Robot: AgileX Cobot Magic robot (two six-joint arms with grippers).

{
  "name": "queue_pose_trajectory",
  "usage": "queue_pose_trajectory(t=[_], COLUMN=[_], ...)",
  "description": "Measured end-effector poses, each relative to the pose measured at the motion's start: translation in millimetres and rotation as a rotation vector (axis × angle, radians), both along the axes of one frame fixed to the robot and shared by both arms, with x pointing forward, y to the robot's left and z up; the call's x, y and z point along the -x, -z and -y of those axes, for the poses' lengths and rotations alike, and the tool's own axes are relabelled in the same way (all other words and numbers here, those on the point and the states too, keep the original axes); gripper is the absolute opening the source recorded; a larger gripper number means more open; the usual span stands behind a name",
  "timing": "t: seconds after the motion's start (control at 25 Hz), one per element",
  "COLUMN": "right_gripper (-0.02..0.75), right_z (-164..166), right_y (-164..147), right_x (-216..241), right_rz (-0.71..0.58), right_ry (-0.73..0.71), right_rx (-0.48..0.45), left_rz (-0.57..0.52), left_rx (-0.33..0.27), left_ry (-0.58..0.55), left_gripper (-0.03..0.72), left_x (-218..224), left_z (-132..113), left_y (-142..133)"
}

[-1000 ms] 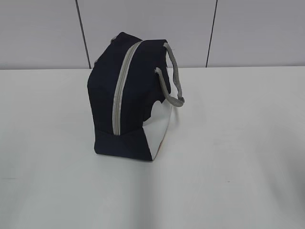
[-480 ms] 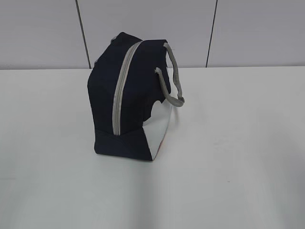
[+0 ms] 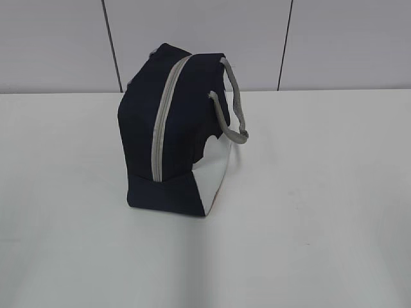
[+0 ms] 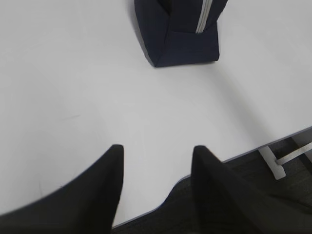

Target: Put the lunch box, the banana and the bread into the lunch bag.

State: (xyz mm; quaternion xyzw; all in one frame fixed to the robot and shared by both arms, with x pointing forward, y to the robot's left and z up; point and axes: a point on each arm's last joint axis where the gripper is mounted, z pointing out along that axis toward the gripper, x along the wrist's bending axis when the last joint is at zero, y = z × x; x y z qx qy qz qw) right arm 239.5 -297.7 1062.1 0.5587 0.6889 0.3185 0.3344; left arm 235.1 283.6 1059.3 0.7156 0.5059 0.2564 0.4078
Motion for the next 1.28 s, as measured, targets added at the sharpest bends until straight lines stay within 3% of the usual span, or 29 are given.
queue_pose_trajectory(t=[0.2, 0.44, 1.28], right_gripper=[0.491, 0.491, 0.496], right_z=[1, 4, 5], right_y=[15, 15, 16], right_x=[6, 12, 12], right_rz=[0.024, 0.075, 0.076], right_ry=[0.016, 0.044, 0.068], right_rx=[-0.009, -0.012, -0.021], left_rz=[0.0, 0.0, 0.0], left_rx=[0.0, 0.0, 0.001], left_ry=[0.0, 0.0, 0.001], left_gripper=[0.311, 0.298, 0.298], left_x=[0, 0, 0], left_z=[0, 0, 0], left_y=[0, 0, 0])
